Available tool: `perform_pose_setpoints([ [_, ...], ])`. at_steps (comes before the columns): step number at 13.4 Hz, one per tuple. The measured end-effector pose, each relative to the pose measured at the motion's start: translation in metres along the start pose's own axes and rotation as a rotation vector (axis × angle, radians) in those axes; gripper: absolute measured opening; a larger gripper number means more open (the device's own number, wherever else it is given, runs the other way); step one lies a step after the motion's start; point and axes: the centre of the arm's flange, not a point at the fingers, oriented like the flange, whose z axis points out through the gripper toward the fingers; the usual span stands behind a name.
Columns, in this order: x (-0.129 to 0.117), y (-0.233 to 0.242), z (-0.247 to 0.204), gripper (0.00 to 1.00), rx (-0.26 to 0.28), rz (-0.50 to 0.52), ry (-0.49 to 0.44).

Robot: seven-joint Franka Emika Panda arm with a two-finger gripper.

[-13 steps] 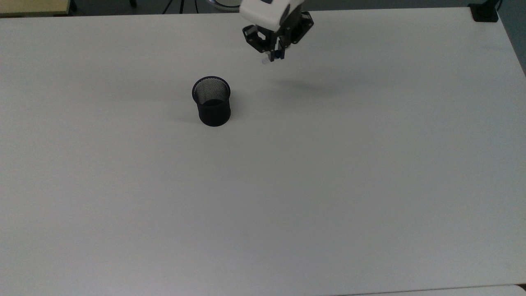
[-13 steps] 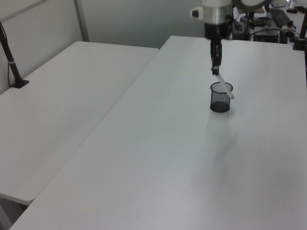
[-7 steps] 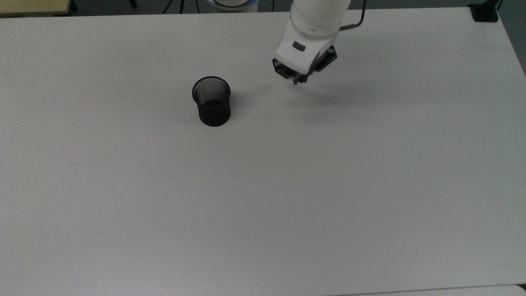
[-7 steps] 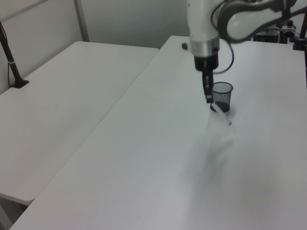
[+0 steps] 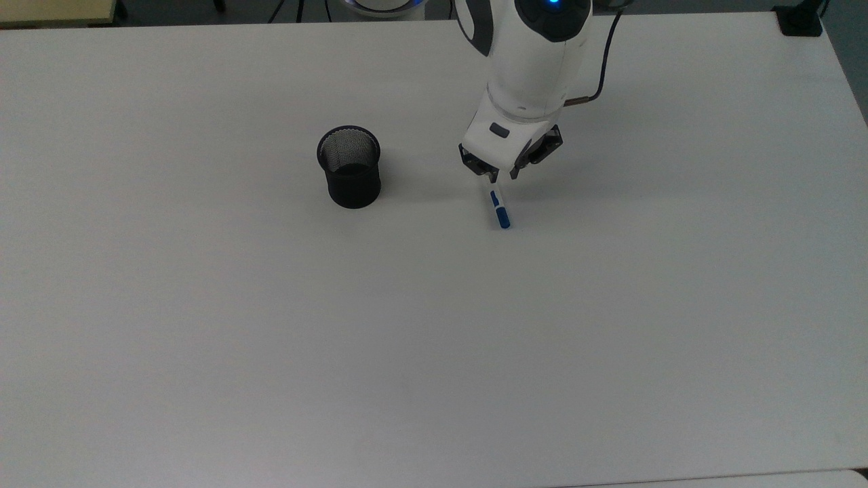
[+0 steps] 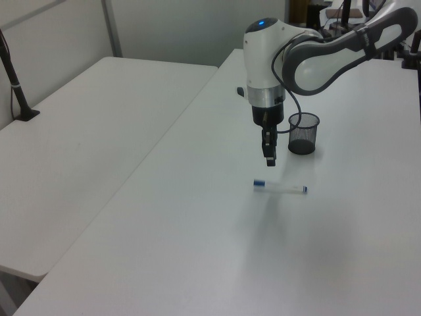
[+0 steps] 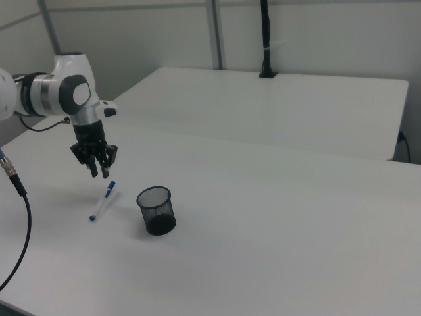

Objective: Remove the marker
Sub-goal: 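Carry the marker beside the cup and lower it to the table, then open the gripper to release the marker on the table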

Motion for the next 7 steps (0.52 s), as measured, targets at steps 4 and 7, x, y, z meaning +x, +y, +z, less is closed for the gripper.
perform_pose_setpoints([
  [4,0.003,0.007,-0.005,0.86,-0.052,-0.013,0.02],
  [7,-0.002,0.027,-0.044,1.0,-0.059,0.019,0.077],
])
